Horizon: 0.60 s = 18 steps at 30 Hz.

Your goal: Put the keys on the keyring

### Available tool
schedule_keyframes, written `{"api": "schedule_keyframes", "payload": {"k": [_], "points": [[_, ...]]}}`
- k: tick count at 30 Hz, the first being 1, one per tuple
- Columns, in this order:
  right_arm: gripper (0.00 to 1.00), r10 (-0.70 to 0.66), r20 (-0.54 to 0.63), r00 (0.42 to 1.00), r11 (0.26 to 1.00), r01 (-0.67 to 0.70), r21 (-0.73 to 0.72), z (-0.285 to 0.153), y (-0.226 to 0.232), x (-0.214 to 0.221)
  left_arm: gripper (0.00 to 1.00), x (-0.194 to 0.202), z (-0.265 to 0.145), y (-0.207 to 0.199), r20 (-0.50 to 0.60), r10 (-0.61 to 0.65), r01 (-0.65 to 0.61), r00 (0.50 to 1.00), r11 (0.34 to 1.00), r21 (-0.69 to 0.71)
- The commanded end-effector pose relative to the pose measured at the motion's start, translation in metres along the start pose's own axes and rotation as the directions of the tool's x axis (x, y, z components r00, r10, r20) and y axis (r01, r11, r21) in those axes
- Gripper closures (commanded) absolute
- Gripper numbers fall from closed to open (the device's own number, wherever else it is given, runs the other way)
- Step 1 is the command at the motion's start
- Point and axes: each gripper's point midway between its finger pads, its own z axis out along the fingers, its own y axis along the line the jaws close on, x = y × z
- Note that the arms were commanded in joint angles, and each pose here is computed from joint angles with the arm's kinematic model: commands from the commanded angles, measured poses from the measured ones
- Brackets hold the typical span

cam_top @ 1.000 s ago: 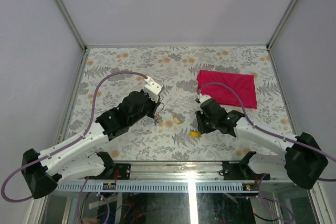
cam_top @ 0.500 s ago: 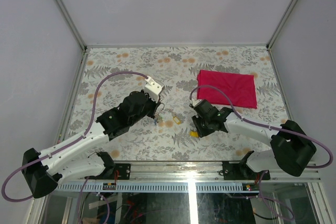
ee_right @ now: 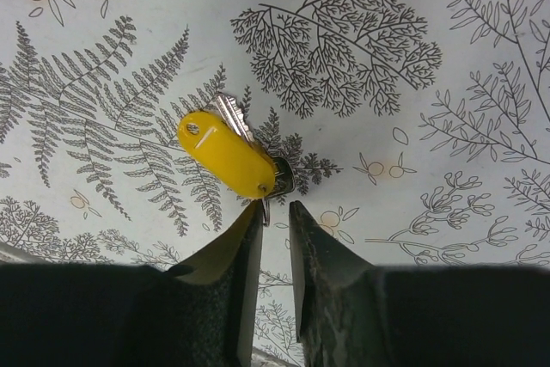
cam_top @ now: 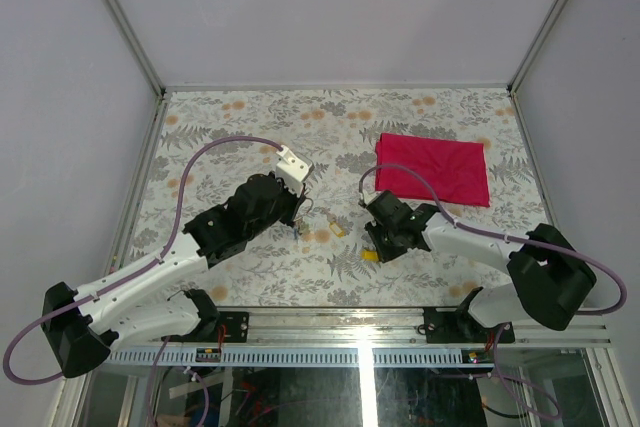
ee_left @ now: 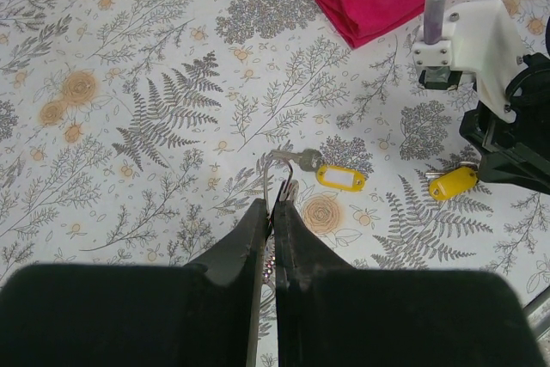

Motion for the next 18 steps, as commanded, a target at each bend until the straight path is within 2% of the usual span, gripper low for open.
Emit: {"api": "schedule_keyframes", "payload": {"k": [1,8,14,18], "points": [[0.78,-0.025,0.014,1.000,0.999,0.026,-0.023,-0.004,0.009,-0.013,1.00,-0.018,-0.002,0.001,0.045,-0.003,0.003,0.999,1.000,0.002],[1.00,-0.037,0.047,0.998,0.999,0.038,-0.032,-0.012,0.012,-0.020,1.00,-0.018,-0.003,0.001,0.046,-0.003,0.002,0.999,1.000,0.004],[1.00,-0.074,0.159,0.984,0.995,0.084,-0.059,-0.046,0.018,-0.042,1.00,-0.026,-0.008,-0.004,0.081,-0.005,0.002,0.997,0.999,0.038],[1.00,-0.108,0.313,0.944,0.986,0.142,-0.090,-0.087,0.025,-0.066,1.00,-0.040,-0.017,-0.009,0.132,-0.009,-0.001,0.991,0.997,0.074]]}}
